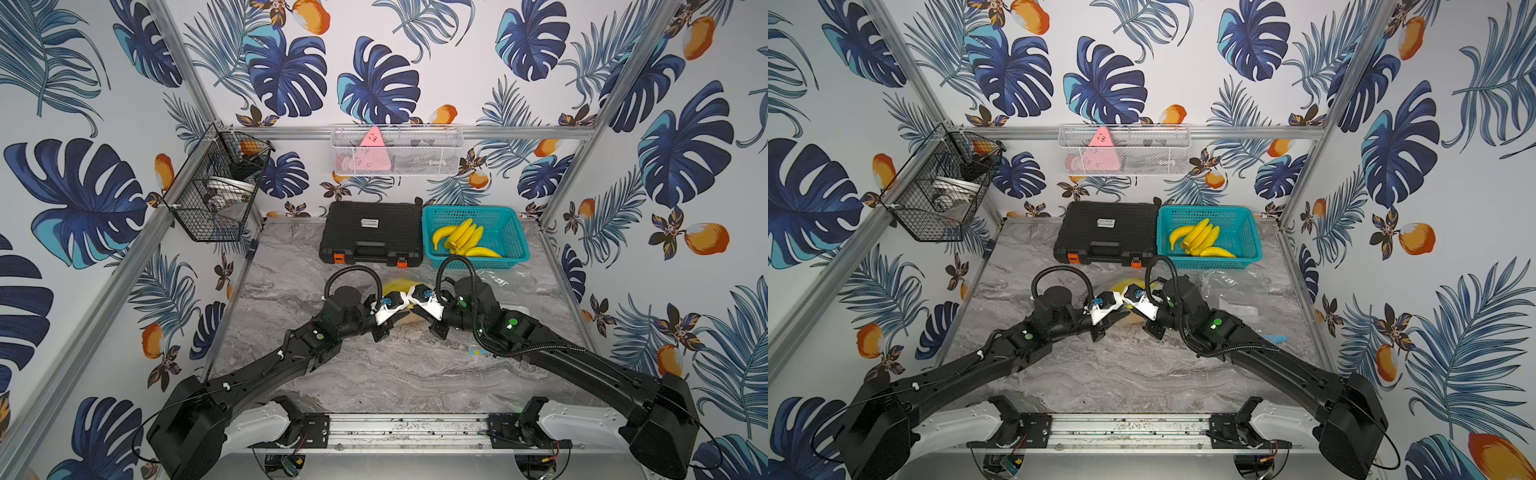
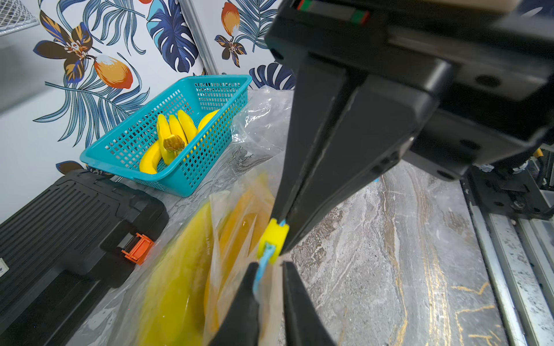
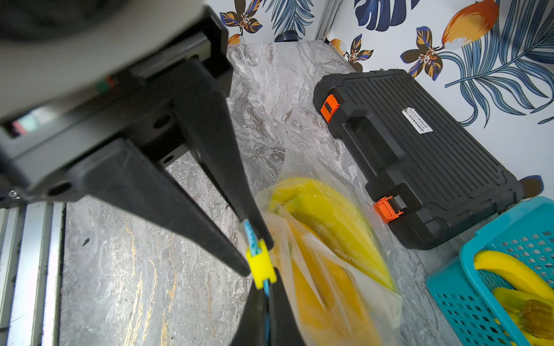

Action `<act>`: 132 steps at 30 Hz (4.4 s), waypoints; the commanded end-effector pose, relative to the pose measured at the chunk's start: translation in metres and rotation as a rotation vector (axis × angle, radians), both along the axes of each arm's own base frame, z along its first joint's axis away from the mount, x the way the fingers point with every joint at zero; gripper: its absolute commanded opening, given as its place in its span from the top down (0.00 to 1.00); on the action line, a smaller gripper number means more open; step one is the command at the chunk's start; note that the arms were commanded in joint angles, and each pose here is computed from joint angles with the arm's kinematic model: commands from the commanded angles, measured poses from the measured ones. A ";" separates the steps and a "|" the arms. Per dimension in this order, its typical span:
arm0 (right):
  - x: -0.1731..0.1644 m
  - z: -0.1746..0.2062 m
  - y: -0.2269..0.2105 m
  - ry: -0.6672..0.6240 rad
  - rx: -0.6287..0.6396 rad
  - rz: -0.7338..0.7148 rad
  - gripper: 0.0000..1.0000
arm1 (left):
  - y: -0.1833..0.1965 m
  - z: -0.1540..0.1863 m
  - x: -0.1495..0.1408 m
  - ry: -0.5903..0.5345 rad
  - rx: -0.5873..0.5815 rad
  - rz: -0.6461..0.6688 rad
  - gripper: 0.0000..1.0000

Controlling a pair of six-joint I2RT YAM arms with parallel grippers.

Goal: Open the zip-top bag and take out the banana
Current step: Unzip the zipper on the zipper food storage bag, then open the zipper of the food storage bag at the center of the board.

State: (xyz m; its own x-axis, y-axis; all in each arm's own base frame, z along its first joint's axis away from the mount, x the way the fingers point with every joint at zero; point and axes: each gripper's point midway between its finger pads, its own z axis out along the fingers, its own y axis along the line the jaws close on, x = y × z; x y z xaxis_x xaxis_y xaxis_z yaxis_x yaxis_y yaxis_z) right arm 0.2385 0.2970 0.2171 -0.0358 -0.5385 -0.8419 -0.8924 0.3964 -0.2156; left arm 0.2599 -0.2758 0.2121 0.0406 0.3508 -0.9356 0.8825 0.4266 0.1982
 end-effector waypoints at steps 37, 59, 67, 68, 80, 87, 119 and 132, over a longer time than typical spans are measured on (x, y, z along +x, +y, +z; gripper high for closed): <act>-0.001 0.015 0.013 -0.004 0.047 0.067 0.72 | -0.004 0.010 0.002 -0.001 -0.005 -0.012 1.00; -0.001 -0.005 0.006 0.039 -0.018 0.038 0.86 | 0.005 0.017 0.010 0.017 -0.039 0.036 1.00; 0.005 -0.014 -0.002 0.039 -0.062 -0.008 0.87 | 0.018 0.033 0.014 0.007 -0.088 0.072 1.00; 0.006 -0.015 -0.003 0.036 -0.066 -0.016 0.87 | 0.020 0.033 0.014 0.007 -0.086 0.078 1.00; 0.030 -0.034 -0.055 0.058 -0.109 -0.225 0.87 | 0.076 0.044 0.017 0.010 -0.029 0.286 1.00; 0.044 -0.032 -0.082 0.057 -0.095 -0.323 0.85 | 0.095 0.040 0.015 0.005 0.009 0.368 1.00; 0.024 0.009 -0.054 0.331 0.191 -0.188 0.32 | 0.088 0.033 0.009 0.080 -0.043 0.339 1.00; 0.021 -0.018 -0.020 0.375 0.105 -0.091 0.33 | 0.090 0.032 0.005 0.064 -0.039 0.333 1.00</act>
State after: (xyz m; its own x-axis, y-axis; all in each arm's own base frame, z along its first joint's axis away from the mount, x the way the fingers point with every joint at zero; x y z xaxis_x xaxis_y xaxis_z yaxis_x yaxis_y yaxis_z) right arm 0.2601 0.2757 0.2015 -0.4139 -0.4180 -0.8087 -0.8514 0.4921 0.1814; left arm 0.2636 -0.1831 0.2352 -0.1707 0.3147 -0.9337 0.6982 0.7073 0.1108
